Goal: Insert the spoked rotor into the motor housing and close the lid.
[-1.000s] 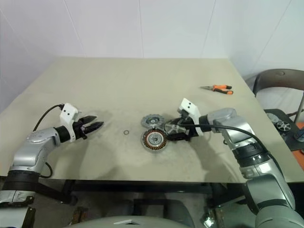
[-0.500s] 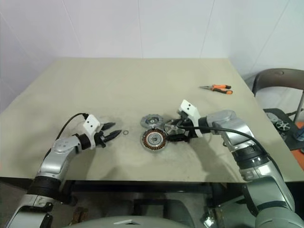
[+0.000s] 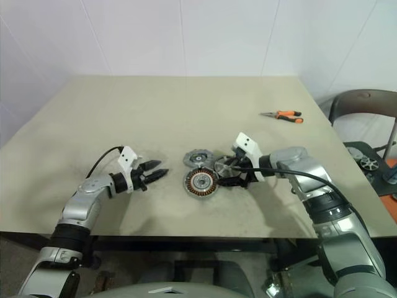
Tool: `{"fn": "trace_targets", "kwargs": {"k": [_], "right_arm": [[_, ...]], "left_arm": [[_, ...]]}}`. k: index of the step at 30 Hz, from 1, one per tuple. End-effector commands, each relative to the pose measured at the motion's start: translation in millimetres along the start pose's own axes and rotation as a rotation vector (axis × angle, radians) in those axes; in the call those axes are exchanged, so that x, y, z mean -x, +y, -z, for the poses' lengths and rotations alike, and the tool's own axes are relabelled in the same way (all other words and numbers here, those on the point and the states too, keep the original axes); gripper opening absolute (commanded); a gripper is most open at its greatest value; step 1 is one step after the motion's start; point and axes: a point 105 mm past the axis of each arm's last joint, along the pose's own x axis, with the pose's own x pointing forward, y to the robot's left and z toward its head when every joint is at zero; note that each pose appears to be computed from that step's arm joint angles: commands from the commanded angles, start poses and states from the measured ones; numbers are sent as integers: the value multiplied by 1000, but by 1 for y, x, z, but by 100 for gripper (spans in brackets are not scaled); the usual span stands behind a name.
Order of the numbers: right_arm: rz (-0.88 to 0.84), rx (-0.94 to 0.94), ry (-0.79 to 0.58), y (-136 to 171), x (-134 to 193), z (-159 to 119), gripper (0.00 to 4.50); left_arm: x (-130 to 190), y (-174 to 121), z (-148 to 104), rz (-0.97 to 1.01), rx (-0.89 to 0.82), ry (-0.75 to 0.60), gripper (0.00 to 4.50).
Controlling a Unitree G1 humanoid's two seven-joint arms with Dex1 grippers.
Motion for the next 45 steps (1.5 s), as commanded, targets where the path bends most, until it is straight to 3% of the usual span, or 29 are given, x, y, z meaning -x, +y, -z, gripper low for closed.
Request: {"fn": "trace_targets", "kwargs": {"k": [1,7,13,24,27,34,38,45], "right_arm": [[13,38,-28,0,3,-9,450],[27,33,-26,-2,3,-7,450],[30,31,-27,-2,2,-7,450],[42,23,-25,-2,2,-3,450],[42,22,-24,-2,2,-3,450],[44,23,-19,-2,4,-1,450],[45,22,-15,-2,3,1,450],[44,24,-14,-3,2,1,450]], "left_arm": [[0,4,-8,5,-42,-3,241],[1,1,16,32,-132,147,241],[-7,-10,2,71,-78,99,241],[-12,-3,-4,37,-78,74,241],[-13,-5,-12,55,-40,35,241],[-5,-26,-56,201,94,-108,241],[-2,-20,-38,172,68,-22,241],[3,-49,-11,287,13,102,241]]}}
